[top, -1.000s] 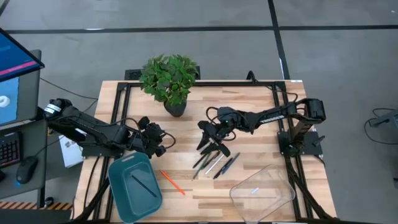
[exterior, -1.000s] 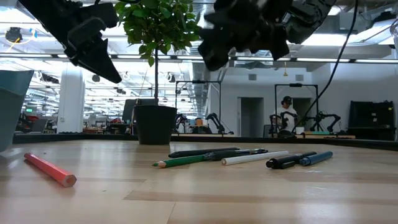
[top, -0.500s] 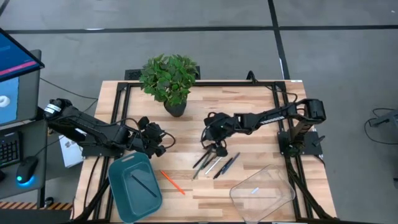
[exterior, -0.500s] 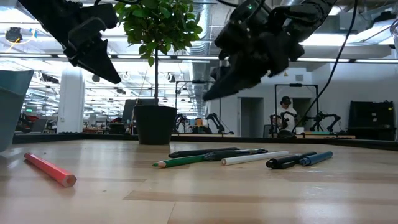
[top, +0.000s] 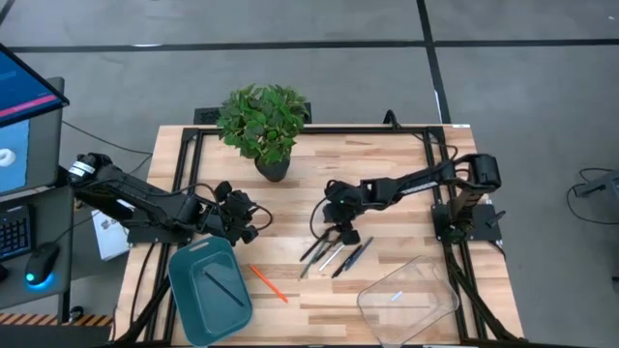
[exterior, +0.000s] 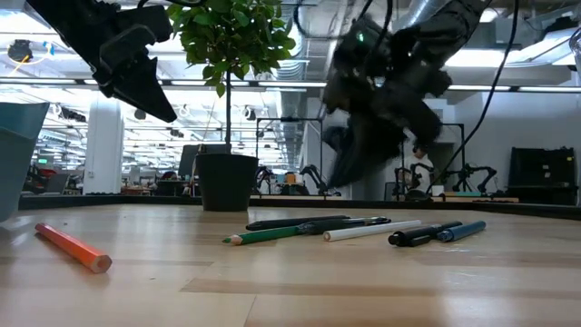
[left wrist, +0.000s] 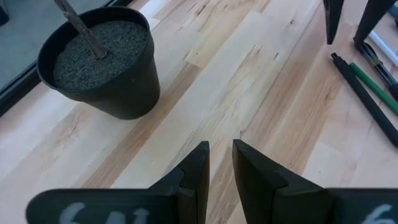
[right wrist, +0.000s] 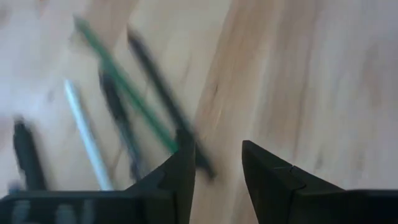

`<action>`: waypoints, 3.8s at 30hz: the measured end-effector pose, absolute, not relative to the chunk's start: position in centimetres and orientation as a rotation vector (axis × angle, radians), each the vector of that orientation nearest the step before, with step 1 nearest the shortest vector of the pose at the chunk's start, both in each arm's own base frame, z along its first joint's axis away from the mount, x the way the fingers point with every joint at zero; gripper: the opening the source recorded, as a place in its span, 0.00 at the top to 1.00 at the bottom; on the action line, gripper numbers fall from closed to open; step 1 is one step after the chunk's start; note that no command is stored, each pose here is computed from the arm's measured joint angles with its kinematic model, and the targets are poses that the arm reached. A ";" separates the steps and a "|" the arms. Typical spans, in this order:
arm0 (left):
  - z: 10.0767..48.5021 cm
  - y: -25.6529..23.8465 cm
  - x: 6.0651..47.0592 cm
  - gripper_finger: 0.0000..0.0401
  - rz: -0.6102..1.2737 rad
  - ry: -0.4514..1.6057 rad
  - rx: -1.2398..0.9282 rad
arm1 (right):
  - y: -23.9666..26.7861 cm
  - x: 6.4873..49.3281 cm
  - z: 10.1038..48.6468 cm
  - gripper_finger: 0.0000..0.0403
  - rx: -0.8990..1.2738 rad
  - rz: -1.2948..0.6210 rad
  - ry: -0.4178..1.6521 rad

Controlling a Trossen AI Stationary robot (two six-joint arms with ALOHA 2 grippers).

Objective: Sort pens & pencils
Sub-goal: Put the top black pen into the transparent bin

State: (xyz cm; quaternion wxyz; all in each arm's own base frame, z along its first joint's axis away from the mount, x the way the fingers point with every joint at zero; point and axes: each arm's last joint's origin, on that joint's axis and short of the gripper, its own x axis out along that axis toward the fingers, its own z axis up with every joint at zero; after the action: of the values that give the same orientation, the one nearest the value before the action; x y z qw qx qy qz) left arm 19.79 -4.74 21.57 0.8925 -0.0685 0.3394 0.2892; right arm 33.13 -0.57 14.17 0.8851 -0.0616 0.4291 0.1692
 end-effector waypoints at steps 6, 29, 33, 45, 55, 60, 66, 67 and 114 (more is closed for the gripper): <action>21.5 -4.7 19.7 0.84 0.603 0.714 -0.135 | 0.0 33.6 12.0 0.66 -0.134 0.370 0.935; 21.5 -4.7 19.7 0.84 0.606 0.718 -0.144 | 0.3 34.8 9.9 0.69 -0.154 0.386 0.896; 21.5 -4.7 19.7 0.84 0.607 0.718 -0.146 | 0.5 35.0 9.7 0.69 -0.161 0.388 0.874; 21.5 -4.7 19.7 0.84 0.608 0.717 -0.149 | 0.5 35.5 9.9 0.69 -0.128 0.351 0.813; 21.5 -4.7 19.7 0.84 0.605 0.719 -0.150 | 0.5 35.5 9.9 0.69 -0.105 0.337 0.817; 21.5 -4.7 19.7 0.84 0.605 0.720 -0.150 | 0.5 35.5 9.9 0.69 -0.105 0.337 0.818; 21.5 -4.7 19.7 0.84 0.605 0.720 -0.149 | 0.5 35.5 9.9 0.69 -0.104 0.337 0.819; 21.5 -4.7 19.7 0.84 0.604 0.720 -0.149 | 0.5 35.5 9.9 0.69 -0.104 0.338 0.819; 21.2 -4.6 19.2 0.84 0.630 0.756 -0.147 | 0.2 35.7 10.0 0.81 -0.103 0.329 0.793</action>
State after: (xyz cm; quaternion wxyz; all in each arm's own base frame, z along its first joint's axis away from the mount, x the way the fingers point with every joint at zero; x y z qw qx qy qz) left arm 19.23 -4.57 21.22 0.8788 -0.0706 0.3625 0.3020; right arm 35.70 0.21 10.04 0.9080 -0.0501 0.3842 0.1597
